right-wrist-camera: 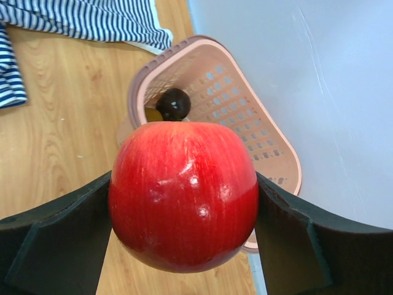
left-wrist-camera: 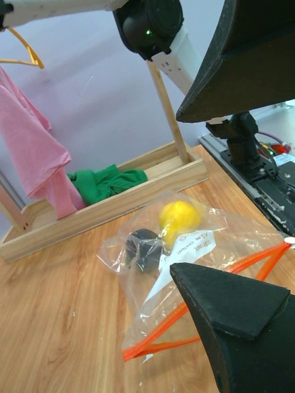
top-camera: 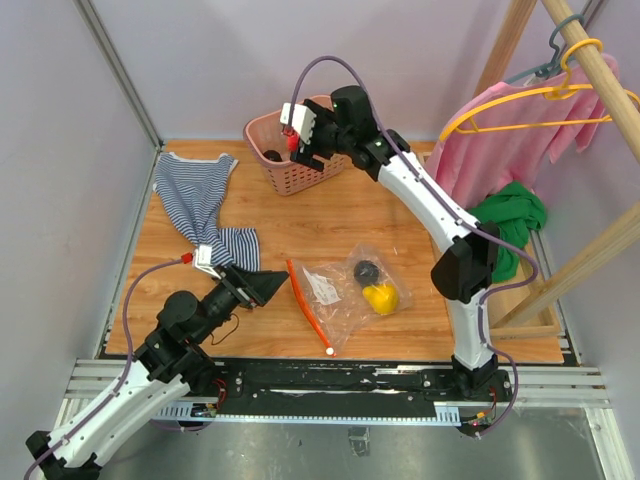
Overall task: Open the zip-top bag and remove the fake food
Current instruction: Place the fake fruit in the bin, then pick up the fake fruit from the zipper food storage bag.
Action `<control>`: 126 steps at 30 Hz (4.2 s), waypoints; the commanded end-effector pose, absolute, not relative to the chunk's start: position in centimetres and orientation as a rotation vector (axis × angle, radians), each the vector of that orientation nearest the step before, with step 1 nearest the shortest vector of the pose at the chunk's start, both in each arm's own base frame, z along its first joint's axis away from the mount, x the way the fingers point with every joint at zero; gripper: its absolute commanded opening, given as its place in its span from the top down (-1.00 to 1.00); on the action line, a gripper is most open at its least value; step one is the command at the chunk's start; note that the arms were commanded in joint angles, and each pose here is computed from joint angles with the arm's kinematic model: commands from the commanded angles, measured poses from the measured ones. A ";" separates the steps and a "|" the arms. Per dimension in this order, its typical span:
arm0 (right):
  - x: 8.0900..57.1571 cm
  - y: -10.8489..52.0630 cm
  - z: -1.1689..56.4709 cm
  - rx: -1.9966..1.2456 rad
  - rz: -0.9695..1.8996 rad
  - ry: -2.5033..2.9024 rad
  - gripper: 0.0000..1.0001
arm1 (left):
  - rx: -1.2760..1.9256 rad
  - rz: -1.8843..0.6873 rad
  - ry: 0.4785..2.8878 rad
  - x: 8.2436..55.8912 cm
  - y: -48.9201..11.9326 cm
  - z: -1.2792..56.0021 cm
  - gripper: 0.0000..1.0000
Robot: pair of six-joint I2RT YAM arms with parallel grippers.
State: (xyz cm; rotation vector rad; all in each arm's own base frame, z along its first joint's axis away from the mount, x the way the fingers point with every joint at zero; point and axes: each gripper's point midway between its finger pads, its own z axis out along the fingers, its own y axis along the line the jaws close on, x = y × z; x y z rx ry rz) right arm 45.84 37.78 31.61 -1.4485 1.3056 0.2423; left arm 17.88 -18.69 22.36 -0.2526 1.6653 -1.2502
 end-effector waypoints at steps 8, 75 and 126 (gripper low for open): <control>53.9 36.5 31.5 -1.163 0.219 1.371 0.65 | -0.270 -1.177 1.675 17.8 -17.4 20.8 -0.99; 59.2 33.9 30.9 -0.731 0.302 1.443 -0.97 | -0.240 -1.140 1.721 17.5 -17.2 16.3 -0.99; 18.9 18.0 15.5 -1.933 0.527 1.501 -0.97 | -0.242 -1.167 2.059 15.8 -19.7 11.7 -0.12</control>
